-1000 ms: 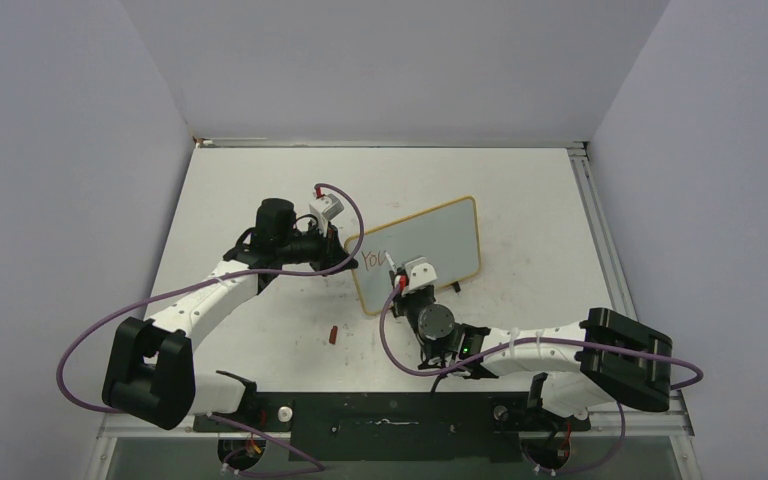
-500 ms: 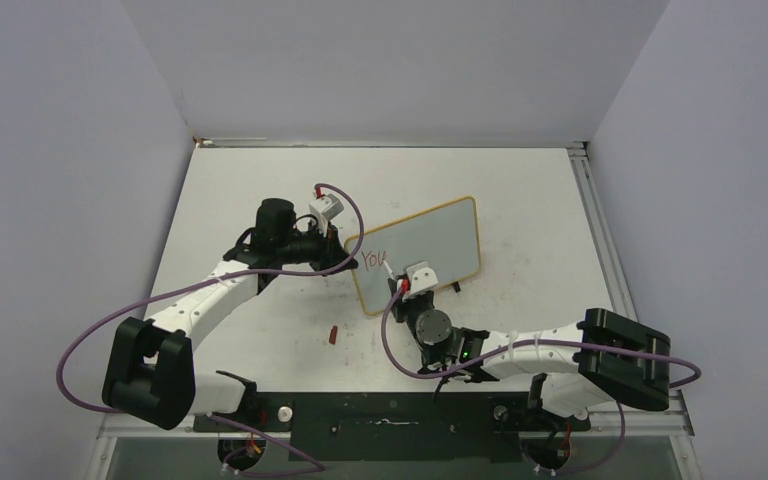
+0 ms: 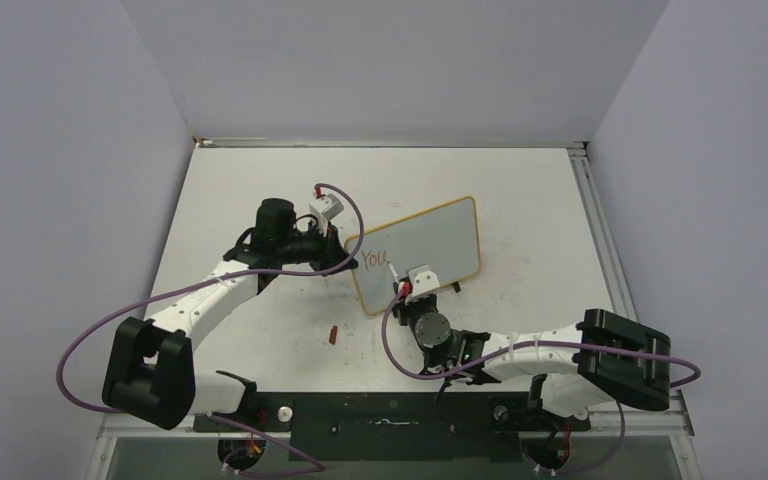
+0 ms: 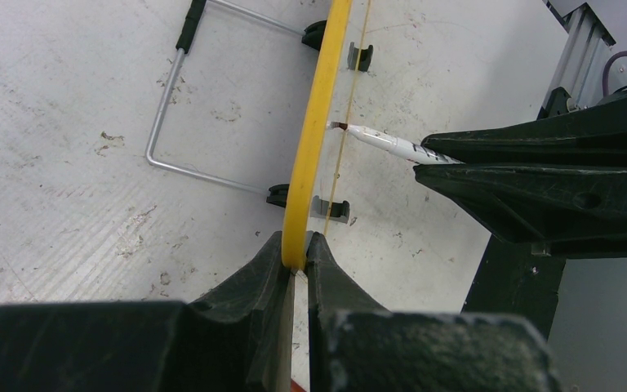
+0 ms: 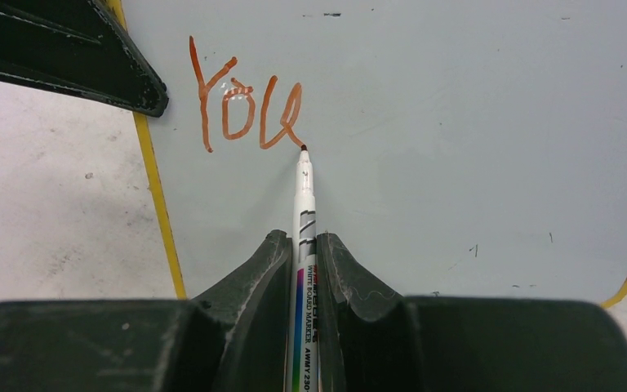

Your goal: Write a sentence on the whiteboard

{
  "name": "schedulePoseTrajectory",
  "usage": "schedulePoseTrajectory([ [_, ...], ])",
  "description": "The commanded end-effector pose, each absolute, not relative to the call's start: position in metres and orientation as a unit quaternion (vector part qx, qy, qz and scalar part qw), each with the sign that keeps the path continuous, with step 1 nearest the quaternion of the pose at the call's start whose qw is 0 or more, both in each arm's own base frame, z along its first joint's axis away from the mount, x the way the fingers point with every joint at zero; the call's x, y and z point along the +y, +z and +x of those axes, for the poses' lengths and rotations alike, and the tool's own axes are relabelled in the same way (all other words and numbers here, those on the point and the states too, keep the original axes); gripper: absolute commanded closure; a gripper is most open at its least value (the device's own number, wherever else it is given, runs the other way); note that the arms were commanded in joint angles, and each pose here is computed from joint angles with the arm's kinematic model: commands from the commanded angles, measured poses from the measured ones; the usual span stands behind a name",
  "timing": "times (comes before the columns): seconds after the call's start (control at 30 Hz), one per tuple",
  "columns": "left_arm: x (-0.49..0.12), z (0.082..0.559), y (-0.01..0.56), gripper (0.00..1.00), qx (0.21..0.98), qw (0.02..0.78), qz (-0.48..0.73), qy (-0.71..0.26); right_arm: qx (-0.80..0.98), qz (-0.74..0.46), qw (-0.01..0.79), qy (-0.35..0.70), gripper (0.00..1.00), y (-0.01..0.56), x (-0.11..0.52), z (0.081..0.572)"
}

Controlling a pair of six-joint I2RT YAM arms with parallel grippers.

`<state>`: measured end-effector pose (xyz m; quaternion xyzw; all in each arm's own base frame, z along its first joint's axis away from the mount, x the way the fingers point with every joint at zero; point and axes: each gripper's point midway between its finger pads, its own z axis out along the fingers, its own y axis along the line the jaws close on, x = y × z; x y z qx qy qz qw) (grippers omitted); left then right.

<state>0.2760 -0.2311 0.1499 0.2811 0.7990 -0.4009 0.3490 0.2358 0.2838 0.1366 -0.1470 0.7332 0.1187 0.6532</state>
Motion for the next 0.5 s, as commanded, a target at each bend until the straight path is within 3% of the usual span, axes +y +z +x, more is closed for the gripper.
schedulePoseTrajectory([
  [0.0,-0.215,0.263,0.114,1.00,0.846,0.294,0.261,-0.361,0.734,-0.140,0.657,0.100,0.95,0.139,0.274,0.239],
  [0.47,-0.214,0.263,0.113,1.00,0.847,0.292,0.260,-0.359,0.686,-0.136,0.701,0.139,0.95,0.199,0.279,0.243],
])
